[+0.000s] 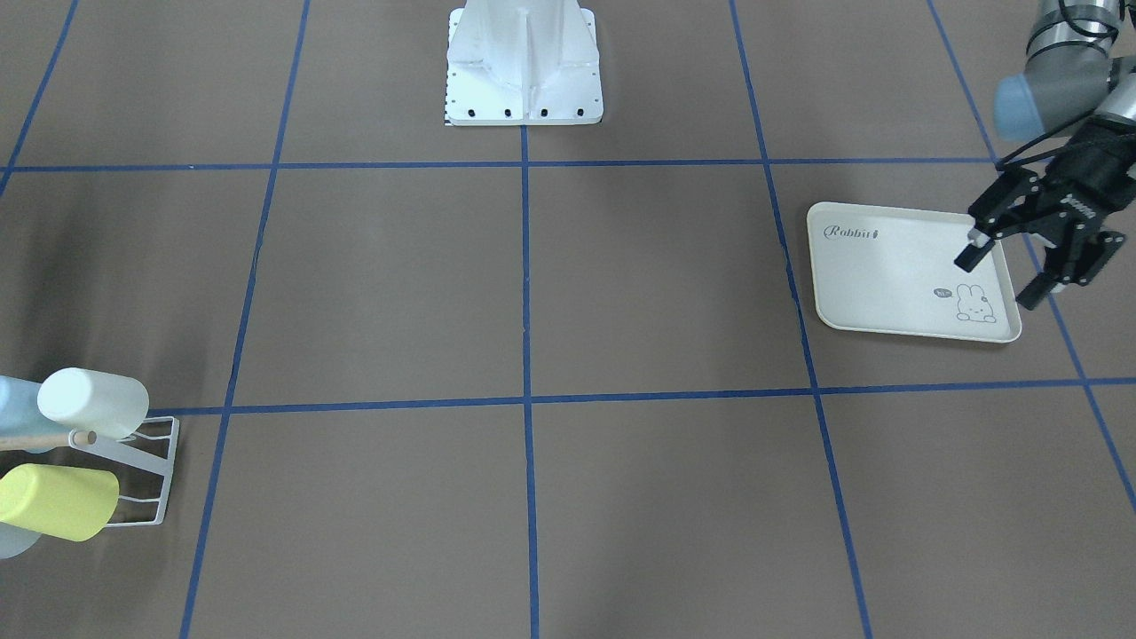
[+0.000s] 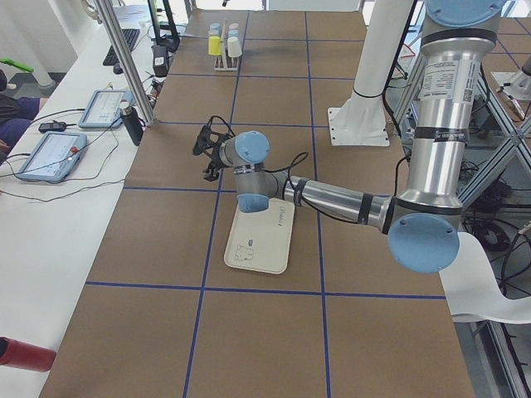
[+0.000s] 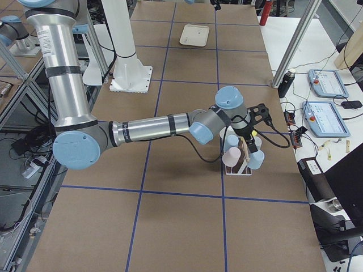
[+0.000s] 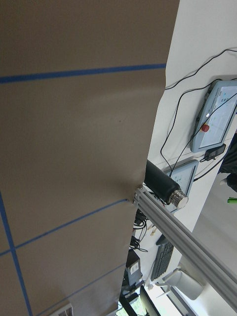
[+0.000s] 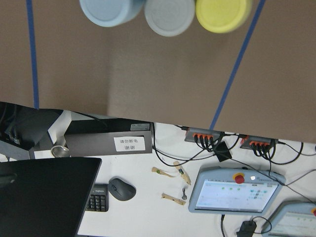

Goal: Transfer IKEA cup to right arm and place on rack

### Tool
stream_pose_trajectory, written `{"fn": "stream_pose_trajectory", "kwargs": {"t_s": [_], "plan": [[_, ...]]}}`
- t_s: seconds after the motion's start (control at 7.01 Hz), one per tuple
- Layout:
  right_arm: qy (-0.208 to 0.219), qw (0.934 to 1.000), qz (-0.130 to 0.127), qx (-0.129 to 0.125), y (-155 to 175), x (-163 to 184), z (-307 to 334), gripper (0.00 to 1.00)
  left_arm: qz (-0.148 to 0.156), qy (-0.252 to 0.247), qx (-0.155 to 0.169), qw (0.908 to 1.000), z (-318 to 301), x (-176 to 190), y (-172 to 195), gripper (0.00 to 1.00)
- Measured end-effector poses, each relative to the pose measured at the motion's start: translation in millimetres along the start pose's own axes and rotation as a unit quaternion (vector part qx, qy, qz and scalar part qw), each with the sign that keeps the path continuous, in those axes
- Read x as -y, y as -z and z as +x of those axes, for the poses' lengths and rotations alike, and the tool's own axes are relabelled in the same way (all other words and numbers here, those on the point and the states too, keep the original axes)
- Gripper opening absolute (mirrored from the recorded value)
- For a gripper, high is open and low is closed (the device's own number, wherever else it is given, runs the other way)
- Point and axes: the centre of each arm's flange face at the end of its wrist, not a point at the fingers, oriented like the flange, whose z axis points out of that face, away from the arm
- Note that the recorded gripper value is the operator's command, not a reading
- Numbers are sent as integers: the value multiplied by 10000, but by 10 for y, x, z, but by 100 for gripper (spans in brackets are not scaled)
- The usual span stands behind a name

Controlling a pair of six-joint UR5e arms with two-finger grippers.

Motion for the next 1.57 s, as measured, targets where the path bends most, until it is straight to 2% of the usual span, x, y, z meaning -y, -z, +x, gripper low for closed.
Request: {"fn": "stream_pose_trajectory", "kwargs": {"t_s": [0.14,0.43,0.71,1.0,1.43,1.57], "plan": [[189,9989,-416,-38,24,-230,247,100,-188,-602,381,9973,-372,-73,242,100],[245,9918,-1252,33,143,-464,456,100,-667,-1505,966,9816,-895,-180,538,100],[120,9801,-1978,90,377,-727,410,100,-1117,-1693,1212,9717,-1217,-309,617,100],[-55,9725,-2327,20,379,-1001,487,100,-1231,-1574,1297,9712,-1414,-506,781,100],[-155,9695,-2444,9,226,-1260,682,100,-1246,-1425,1403,9718,-1575,-567,850,100],[-169,9692,-2457,9,213,-1289,701,100,-1380,-1278,1469,9711,-1633,-605,843,100]]}}
